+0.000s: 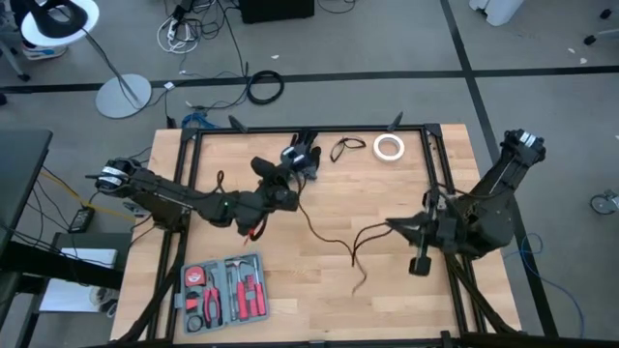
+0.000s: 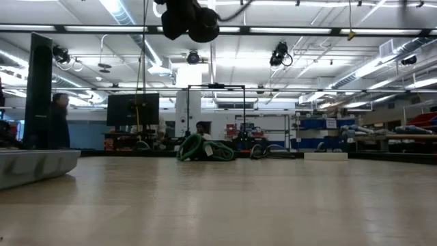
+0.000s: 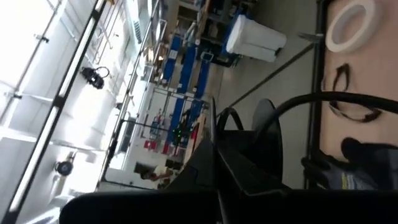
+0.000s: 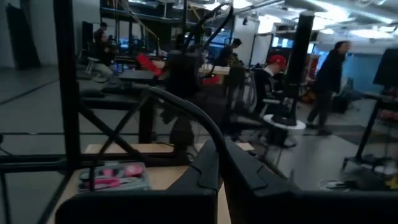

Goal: Coil cords
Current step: Uncoil the black wire from the spool

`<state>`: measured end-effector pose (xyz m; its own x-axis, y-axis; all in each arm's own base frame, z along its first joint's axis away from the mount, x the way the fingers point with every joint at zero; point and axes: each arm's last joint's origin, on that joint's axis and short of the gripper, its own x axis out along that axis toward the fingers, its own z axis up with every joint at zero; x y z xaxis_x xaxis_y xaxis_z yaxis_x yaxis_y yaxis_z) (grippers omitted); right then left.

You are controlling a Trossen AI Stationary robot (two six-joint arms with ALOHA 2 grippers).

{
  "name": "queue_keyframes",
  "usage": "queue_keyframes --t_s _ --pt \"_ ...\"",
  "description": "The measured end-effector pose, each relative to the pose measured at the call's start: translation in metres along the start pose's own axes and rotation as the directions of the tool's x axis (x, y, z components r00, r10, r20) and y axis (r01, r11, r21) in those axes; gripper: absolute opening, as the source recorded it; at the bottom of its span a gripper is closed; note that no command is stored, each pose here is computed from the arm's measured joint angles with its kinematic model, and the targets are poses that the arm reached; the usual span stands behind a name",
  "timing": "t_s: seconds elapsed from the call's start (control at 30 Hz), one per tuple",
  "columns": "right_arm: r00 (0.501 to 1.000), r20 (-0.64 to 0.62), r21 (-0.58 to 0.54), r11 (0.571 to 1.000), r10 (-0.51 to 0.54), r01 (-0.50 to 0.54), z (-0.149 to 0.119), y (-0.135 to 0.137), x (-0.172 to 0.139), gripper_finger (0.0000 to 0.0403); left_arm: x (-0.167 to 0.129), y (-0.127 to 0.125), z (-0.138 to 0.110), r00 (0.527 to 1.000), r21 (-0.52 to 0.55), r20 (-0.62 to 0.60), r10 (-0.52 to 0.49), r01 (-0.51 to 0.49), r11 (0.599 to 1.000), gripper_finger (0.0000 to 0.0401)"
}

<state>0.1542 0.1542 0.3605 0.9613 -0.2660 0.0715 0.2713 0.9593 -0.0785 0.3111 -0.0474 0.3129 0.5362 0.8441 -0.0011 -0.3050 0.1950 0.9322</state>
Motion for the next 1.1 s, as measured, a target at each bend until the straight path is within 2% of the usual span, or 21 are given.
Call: queue_keyframes --t_s 0.17,0.37,0.63,0.77,0.87,1.0,1.1 --pt "1.000 -0.021 -0.017 1.000 0.016 -0.017 -0.013 0.011 0.014 0.0005 0.000 0.015 0.006 0.995 -0.162 0.084 0.052 -0.038 0.986 0.0000" --pt "0.998 -0.059 -0.045 0.998 0.033 -0.035 -0.032 0.016 0.043 0.0005 -0.004 0.031 0.012 0.965 -0.332 0.227 0.129 -0.048 0.942 0.0000" --pt "0.977 -0.194 -0.136 0.989 -0.085 0.059 -0.063 0.002 0.076 0.0005 -0.021 0.033 0.022 0.877 -0.494 0.460 0.138 0.124 0.861 0.0000" --pt "0.949 -0.261 -0.166 0.977 -0.175 0.135 -0.073 -0.015 0.085 0.0005 -0.030 0.029 0.027 0.841 -0.497 0.530 0.112 0.201 0.844 0.0000" --pt "0.918 -0.275 -0.203 0.950 -0.288 0.237 -0.073 -0.030 0.082 0.0005 -0.038 0.023 0.029 0.834 -0.439 0.549 0.057 0.229 0.869 0.0000" --pt "0.868 -0.256 -0.260 0.896 -0.424 0.361 -0.067 -0.047 0.067 0.0005 -0.045 0.009 0.028 0.876 -0.293 0.480 -0.045 0.209 0.933 0.0000" --pt "0.862 -0.232 -0.238 0.886 -0.450 0.398 -0.057 -0.055 0.053 0.0005 -0.045 0.000 0.023 0.933 -0.187 0.350 -0.084 0.157 0.970 0.0000"
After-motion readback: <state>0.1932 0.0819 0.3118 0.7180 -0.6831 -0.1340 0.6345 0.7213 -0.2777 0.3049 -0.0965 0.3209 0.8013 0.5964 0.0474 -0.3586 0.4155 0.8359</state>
